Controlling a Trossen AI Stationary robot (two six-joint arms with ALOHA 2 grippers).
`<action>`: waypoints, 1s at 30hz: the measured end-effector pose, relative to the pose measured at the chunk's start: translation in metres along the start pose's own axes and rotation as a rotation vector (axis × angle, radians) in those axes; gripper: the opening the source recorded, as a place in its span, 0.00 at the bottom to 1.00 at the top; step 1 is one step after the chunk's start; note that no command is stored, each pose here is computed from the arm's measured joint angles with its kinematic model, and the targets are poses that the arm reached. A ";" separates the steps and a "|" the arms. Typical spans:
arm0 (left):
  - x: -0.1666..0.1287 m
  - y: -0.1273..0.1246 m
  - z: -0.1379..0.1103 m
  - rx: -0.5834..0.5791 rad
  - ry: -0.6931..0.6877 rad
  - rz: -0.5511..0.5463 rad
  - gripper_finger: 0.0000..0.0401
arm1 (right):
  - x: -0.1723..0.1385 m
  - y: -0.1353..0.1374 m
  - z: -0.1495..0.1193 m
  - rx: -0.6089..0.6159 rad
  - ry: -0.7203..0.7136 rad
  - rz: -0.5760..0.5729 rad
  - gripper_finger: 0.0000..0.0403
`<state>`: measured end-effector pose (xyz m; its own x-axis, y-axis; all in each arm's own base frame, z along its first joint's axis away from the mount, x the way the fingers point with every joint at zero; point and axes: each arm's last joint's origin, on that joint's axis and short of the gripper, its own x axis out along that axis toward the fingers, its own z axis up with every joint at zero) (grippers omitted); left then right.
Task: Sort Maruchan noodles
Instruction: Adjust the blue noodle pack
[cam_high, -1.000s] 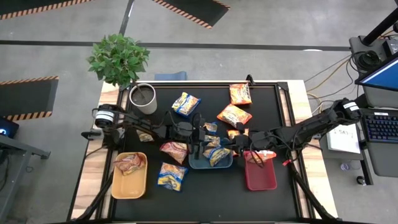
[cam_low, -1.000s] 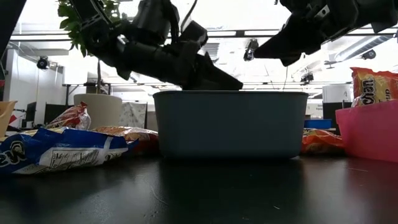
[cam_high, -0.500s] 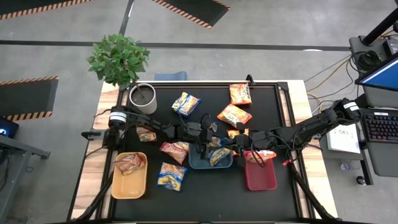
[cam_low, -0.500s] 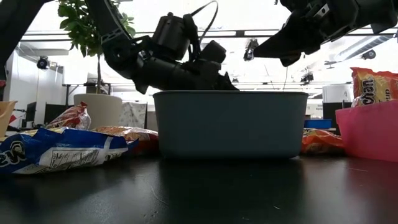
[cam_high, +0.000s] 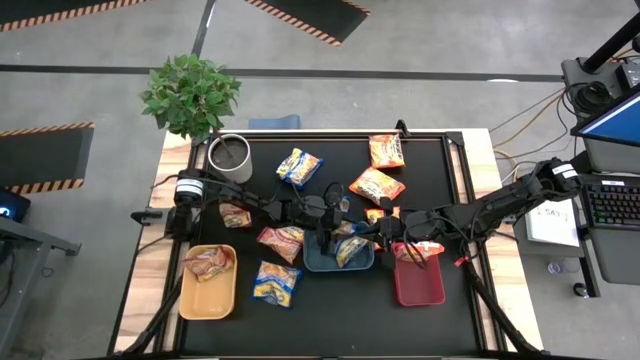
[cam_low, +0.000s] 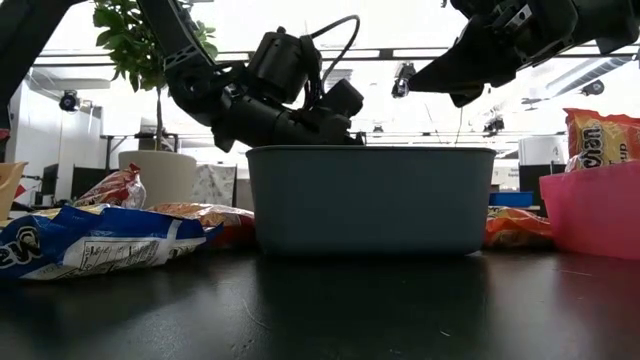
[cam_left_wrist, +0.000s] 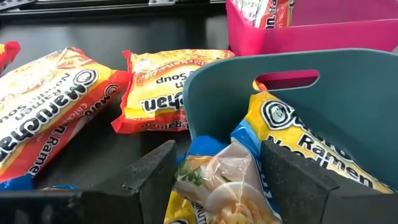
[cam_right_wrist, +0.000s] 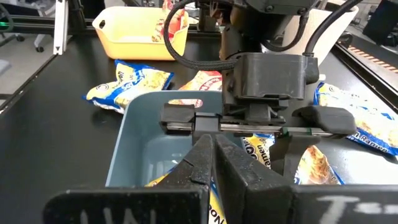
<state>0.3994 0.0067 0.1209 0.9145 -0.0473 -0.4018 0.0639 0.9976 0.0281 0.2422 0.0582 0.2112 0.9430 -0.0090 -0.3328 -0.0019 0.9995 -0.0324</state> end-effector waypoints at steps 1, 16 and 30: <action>0.000 0.000 0.000 0.002 0.001 0.000 0.52 | 0.000 0.000 0.000 0.000 0.000 0.000 0.02; -0.005 -0.003 0.004 0.071 0.009 -0.093 0.02 | 0.003 -0.010 0.005 0.241 0.006 -0.044 0.02; -0.034 -0.017 0.044 0.220 -0.111 -0.146 0.00 | 0.002 -0.012 0.040 0.400 0.068 -0.098 0.06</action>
<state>0.3846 -0.0106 0.1744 0.9265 -0.2069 -0.3142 0.2723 0.9451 0.1805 0.2578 0.0479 0.2487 0.9082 -0.0932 -0.4079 0.2288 0.9269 0.2976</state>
